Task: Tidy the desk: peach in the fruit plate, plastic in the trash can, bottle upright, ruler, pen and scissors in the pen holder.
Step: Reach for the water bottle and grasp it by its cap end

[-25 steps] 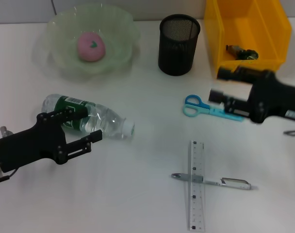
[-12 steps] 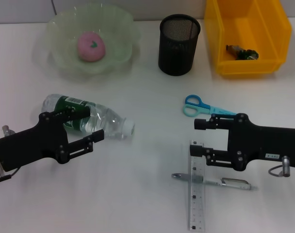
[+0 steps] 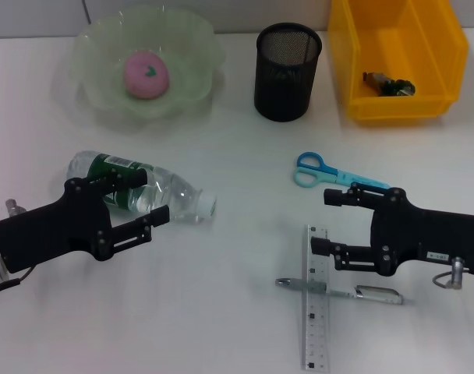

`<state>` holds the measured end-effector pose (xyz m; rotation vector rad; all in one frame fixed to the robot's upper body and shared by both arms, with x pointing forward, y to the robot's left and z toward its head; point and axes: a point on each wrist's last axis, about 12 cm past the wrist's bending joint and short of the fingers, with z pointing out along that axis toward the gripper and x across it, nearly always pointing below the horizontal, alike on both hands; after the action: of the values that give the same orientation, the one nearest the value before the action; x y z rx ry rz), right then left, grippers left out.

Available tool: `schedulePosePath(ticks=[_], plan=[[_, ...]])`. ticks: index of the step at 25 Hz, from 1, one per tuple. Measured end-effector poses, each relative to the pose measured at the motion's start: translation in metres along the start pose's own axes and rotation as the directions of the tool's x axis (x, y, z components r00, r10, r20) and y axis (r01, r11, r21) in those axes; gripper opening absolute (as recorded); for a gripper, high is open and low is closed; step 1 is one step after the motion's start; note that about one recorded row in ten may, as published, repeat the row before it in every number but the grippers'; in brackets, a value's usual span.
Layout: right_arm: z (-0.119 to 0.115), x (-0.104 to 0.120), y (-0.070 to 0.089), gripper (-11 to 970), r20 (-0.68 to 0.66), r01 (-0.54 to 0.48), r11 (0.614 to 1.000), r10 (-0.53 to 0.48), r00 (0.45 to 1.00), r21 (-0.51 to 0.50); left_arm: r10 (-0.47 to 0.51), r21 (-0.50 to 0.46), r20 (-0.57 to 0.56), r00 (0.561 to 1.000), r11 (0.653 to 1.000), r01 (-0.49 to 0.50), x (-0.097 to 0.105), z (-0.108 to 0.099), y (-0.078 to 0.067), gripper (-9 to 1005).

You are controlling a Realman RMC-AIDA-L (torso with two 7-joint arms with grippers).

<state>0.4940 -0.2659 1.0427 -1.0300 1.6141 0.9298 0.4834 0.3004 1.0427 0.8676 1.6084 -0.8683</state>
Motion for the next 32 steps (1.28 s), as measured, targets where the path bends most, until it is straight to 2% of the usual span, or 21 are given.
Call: schedulePosePath(ticks=[3,32], plan=[[-0.0015,0.0014,0.001,795,0.0,0.007,1.0,-0.007,1.0,0.005,0.0,0.006,0.004,1.0,1.0,0.0,-0.0005,-0.0002,-0.0005,690],[0.0002,0.0074,-0.0022,790,-0.031,0.053,0.997,-0.052,0.998,0.053,0.013,0.032,0.007,1.0,0.999,-0.013,-0.0057,0.0045,0.001,691]])
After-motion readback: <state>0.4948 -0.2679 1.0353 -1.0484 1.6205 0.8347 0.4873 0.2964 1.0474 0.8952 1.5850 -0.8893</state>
